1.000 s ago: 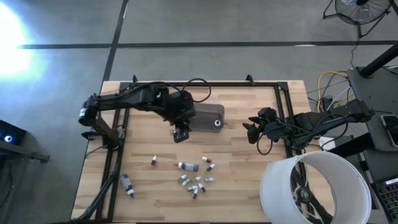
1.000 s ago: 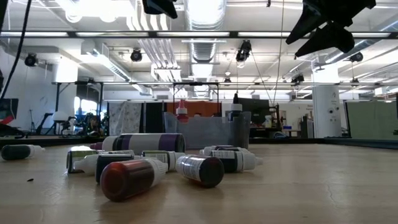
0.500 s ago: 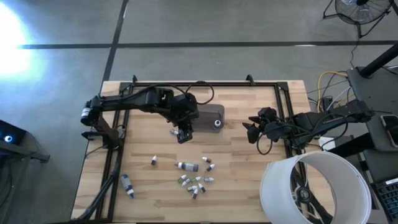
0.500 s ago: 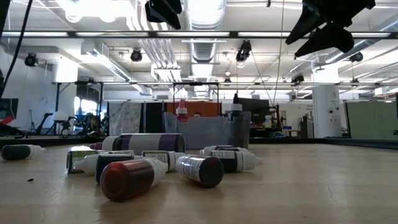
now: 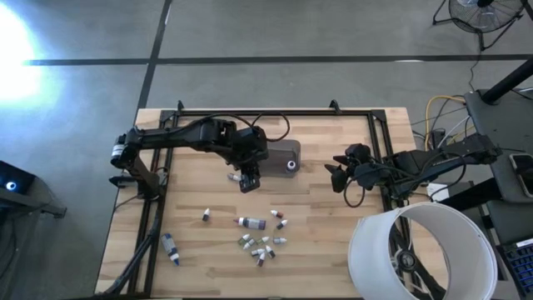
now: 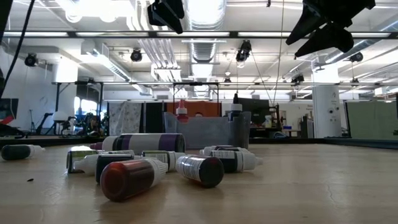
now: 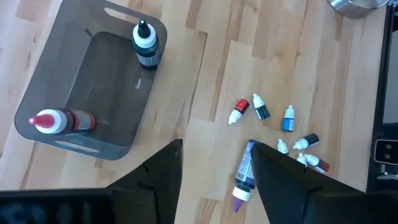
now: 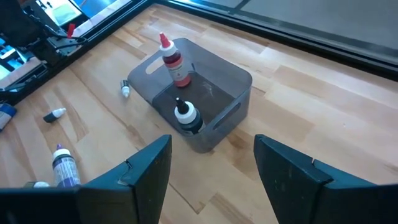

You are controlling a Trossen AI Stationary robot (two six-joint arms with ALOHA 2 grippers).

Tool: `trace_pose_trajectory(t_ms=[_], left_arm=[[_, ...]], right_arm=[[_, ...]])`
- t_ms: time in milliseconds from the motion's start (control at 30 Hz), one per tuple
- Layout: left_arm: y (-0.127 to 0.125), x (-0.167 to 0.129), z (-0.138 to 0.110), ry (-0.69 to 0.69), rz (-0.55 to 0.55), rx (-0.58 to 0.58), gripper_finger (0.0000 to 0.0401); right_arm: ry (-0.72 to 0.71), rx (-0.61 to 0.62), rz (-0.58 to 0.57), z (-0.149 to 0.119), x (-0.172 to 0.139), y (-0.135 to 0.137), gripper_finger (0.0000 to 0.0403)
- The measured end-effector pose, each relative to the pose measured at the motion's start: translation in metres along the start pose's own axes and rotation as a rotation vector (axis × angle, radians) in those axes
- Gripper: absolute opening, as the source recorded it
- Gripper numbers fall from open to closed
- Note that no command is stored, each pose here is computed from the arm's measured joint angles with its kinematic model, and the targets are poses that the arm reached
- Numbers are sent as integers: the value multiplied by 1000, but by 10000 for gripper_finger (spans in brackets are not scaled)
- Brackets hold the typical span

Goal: Pick & Place food coloring
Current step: Put the large blue food coloring bottle into the black bin

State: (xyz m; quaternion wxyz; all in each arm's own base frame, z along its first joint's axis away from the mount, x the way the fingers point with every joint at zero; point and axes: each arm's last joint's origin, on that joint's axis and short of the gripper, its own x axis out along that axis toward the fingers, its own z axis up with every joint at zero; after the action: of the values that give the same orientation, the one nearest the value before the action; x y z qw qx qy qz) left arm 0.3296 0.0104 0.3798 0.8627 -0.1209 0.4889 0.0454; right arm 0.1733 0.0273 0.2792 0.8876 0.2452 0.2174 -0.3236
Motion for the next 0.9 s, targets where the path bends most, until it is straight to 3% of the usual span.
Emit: trace_pose_trajectory(t_ms=[900], left_arm=[[0,0,0,-1,0,1,165]], right_arm=[[-2,-20,-8,1,1,-1,221]])
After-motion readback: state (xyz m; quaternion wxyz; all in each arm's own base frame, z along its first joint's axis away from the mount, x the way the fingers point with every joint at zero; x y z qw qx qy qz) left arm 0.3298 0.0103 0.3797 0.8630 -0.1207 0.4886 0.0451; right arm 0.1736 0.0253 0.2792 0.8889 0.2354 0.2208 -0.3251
